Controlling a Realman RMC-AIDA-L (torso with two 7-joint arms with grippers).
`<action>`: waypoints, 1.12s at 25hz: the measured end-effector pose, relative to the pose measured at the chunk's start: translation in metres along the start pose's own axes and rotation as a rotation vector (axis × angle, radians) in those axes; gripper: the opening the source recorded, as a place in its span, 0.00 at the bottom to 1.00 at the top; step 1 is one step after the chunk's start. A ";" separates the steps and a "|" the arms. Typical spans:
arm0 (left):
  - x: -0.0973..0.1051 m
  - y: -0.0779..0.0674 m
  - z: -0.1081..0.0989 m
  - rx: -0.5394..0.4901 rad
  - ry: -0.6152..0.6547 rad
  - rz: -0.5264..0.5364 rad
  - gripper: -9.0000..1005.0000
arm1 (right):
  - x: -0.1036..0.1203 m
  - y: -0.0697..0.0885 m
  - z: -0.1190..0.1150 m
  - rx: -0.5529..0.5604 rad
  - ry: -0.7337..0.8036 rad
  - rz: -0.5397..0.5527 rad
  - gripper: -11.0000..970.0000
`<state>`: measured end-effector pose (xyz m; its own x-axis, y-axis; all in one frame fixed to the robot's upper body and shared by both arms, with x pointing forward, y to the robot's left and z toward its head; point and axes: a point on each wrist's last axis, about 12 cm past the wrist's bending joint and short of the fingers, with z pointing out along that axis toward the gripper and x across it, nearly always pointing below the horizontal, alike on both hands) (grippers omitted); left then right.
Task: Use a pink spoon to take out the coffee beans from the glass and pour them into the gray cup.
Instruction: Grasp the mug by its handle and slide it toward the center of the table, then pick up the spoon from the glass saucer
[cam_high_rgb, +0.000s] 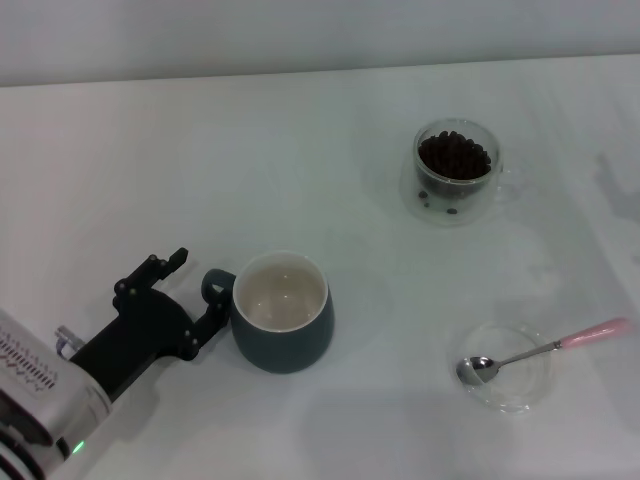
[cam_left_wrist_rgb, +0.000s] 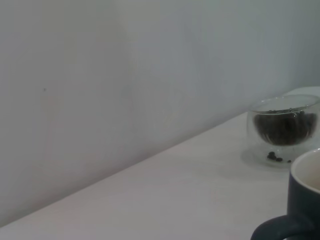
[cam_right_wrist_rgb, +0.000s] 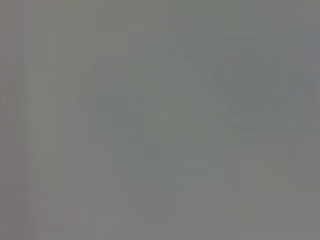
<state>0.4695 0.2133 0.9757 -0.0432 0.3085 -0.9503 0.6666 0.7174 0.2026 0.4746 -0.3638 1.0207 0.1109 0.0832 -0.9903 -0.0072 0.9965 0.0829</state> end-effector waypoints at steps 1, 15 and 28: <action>0.000 -0.001 -0.001 -0.001 -0.002 -0.004 0.44 | 0.000 0.000 0.000 0.000 0.000 0.000 0.85; 0.011 -0.013 -0.035 -0.059 -0.046 -0.071 0.75 | -0.001 -0.001 0.001 0.008 -0.005 0.049 0.85; 0.014 0.004 -0.088 -0.443 -0.194 -0.224 0.75 | 0.003 -0.054 -0.046 0.072 0.179 0.586 0.85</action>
<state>0.4058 0.2756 0.9846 0.0180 0.0259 -0.9995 0.2772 0.9604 0.0298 0.4296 -0.4174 1.0076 -0.0600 0.6223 -0.7805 0.0518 0.7828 0.6202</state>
